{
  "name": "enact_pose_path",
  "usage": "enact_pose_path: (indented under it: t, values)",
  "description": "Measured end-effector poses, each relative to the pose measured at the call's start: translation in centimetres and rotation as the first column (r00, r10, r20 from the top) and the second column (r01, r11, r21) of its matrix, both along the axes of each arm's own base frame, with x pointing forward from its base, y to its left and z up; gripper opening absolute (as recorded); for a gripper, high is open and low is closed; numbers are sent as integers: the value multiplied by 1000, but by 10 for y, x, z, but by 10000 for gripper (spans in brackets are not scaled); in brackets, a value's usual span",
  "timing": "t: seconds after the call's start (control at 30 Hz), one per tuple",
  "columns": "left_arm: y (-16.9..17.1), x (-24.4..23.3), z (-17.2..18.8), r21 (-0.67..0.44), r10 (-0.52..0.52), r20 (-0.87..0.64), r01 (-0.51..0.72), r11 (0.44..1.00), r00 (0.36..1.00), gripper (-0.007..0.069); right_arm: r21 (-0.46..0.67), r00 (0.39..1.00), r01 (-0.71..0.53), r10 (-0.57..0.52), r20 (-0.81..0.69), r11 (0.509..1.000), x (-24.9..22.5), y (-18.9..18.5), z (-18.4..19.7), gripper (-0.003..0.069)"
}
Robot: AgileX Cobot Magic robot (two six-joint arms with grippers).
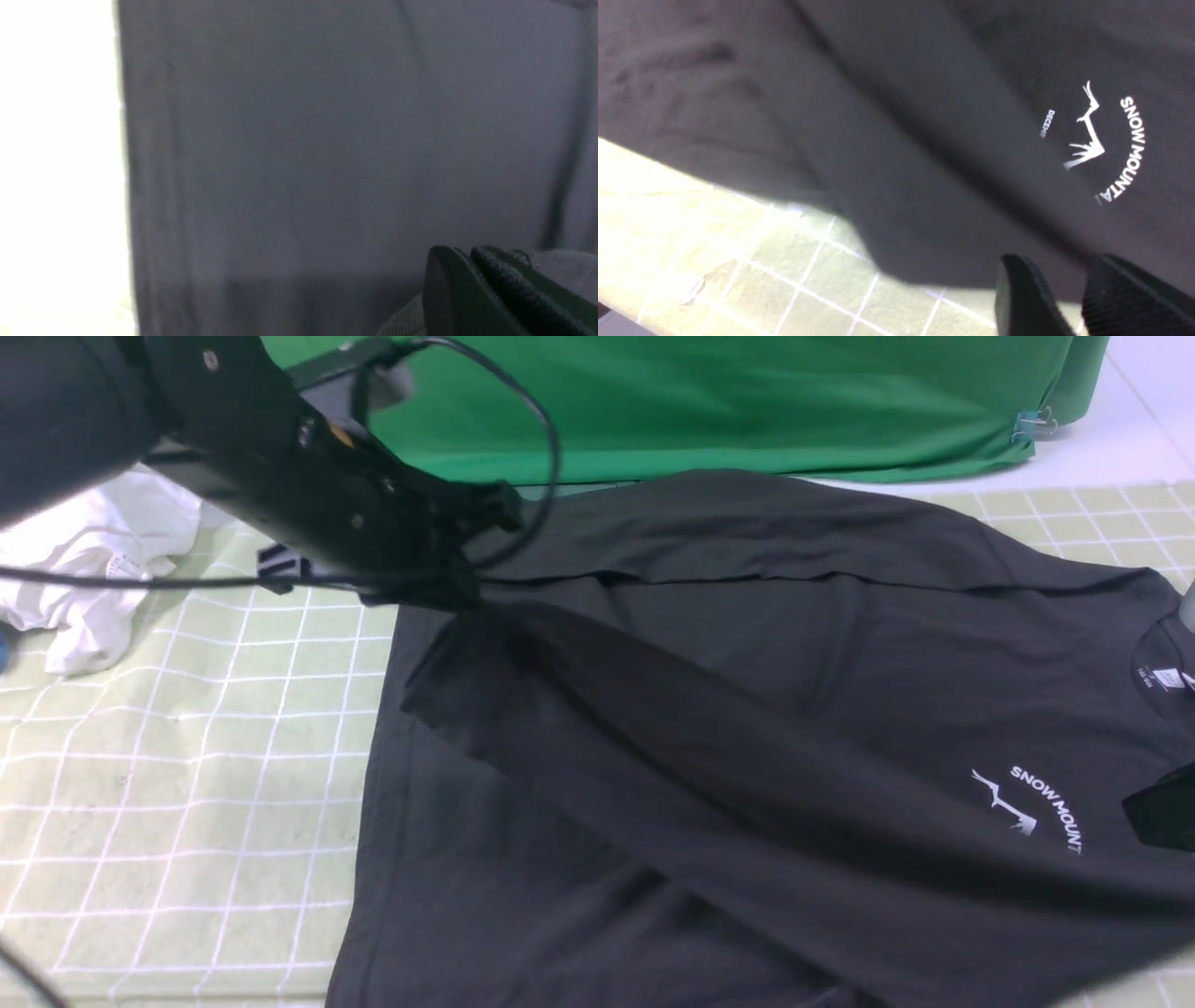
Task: Fold a long-sleeved shirt over a green coffee tablecloth.
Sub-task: 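Fold the left side of the black T-shirt inward over its body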
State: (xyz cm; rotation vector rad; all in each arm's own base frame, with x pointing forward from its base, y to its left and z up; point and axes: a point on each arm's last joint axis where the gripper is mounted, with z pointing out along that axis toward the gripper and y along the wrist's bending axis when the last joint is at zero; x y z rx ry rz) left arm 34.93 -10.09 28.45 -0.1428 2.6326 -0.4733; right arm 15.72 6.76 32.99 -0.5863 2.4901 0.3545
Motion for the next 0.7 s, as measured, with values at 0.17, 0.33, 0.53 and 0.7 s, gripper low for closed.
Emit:
enact_pose_path:
  t: [0.17,0.33,0.53,0.7]
  values:
    - [9,21,-31,-9,15,-63,-15,1000,998,15,5,1000,4,-5,16,1000,1,0,1,208]
    - [11,39,-75,-3,44,-127,-45,999,991,17,7,1000,6,-7,26,1000,2,0,1,209]
    - [13,50,-95,39,66,-111,-62,997,992,120,8,999,7,-7,31,1000,3,0,2,209]
    - [25,71,-72,87,140,-6,-139,987,990,299,9,999,7,-7,32,1000,3,0,2,213]
